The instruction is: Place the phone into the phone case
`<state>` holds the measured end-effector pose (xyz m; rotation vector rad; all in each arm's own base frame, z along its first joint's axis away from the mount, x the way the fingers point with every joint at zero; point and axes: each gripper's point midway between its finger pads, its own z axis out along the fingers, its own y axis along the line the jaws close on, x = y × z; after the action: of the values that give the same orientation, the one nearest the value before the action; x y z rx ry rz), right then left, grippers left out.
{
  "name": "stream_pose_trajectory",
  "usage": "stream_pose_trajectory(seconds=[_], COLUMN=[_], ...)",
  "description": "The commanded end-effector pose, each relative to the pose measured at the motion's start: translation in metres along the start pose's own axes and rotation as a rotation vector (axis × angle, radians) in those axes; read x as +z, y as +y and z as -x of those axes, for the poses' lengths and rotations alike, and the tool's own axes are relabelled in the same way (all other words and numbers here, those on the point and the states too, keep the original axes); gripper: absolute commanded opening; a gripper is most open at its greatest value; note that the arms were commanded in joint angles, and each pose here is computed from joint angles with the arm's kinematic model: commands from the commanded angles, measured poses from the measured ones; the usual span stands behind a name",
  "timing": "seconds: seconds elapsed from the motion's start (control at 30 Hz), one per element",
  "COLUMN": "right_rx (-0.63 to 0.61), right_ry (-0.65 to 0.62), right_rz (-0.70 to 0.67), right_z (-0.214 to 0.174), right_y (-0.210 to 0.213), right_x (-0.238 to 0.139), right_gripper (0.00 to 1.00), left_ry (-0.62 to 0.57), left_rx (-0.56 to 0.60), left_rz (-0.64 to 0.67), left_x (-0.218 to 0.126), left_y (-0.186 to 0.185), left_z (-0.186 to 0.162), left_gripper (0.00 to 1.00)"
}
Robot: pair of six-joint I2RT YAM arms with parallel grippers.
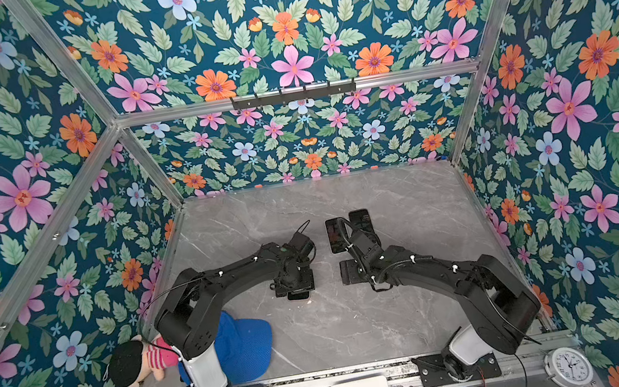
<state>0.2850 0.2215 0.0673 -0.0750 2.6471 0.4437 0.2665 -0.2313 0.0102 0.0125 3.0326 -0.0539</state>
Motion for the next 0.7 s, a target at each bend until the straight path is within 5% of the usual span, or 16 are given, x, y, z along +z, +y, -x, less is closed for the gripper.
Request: stream_pose_trajectory(seconds=[0.0,0.67], right_rx=[0.014,0.023], right_ry=[-0.015,-0.048], right_rz=[-0.010,-0.046], right_z=[0.003,0.009], right_y=[-0.001,-0.015], right_x=[0.000,-0.015], right_gripper=[0.84,0.84], left_ry=[0.001,-0.113], left_rx=[-0.022,-0.003], left_rz=[-0.053,-0.052], left_x=[0.007,-0.018], left_y=[-0.011,-0.036], left_z=[0.002,0.066], left_gripper=[0.67,0.56])
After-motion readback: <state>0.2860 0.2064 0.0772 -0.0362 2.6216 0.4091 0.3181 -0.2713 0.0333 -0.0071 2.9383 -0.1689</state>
